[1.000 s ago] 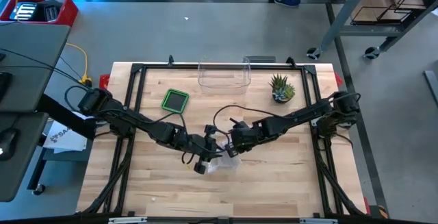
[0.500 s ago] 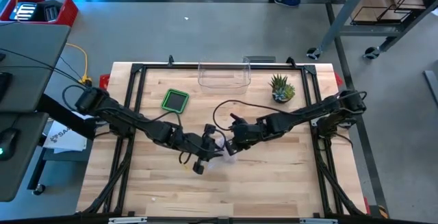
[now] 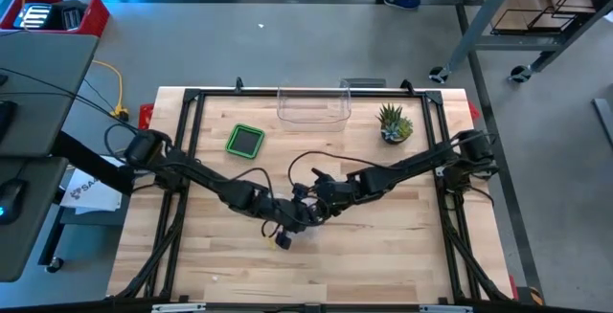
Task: Roll bandage
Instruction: Put the rolled bandage into the transparent zip bag
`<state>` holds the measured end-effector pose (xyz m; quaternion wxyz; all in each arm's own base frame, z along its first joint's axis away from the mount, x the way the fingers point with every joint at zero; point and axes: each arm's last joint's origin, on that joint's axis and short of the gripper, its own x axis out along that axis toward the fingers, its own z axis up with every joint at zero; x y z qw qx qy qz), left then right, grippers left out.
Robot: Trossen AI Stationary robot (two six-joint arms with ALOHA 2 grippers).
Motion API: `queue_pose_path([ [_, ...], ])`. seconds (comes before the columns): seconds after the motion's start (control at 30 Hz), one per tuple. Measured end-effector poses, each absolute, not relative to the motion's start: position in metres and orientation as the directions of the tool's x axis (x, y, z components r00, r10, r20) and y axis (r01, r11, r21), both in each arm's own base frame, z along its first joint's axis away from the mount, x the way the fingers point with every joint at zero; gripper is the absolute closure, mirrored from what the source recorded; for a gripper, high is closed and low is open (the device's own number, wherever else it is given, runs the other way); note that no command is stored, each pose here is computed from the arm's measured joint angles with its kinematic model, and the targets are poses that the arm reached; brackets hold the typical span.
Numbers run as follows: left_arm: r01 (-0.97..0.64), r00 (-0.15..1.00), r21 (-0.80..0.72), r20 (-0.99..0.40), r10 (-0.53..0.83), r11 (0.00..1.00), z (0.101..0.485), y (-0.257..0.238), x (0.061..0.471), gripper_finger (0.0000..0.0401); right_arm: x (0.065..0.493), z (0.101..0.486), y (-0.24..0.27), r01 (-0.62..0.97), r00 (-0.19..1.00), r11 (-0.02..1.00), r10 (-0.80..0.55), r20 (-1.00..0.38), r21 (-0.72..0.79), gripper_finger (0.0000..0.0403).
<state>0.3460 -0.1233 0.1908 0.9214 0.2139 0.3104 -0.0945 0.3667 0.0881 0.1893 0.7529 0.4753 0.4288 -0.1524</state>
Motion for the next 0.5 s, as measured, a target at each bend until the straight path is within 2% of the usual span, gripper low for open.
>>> queue_pose_path([
  [0.17,0.302,0.731,0.313,-0.683,-0.007,0.9,0.164,-0.13,0.347,0.0327,0.366,0.182,0.09,0.647,0.558,0.518,0.179,-0.81,0.56,0.0403],
  [0.37,0.279,0.677,0.267,-0.736,0.009,0.922,0.159,-0.135,0.338,0.0327,0.365,0.182,0.09,0.639,0.544,0.54,0.187,-0.818,0.548,0.0403],
  [0.5,0.255,0.631,0.244,-0.775,0.03,0.936,0.139,-0.131,0.342,0.0327,0.364,0.182,0.092,0.642,0.544,0.533,0.19,-0.817,0.551,0.0403],
])
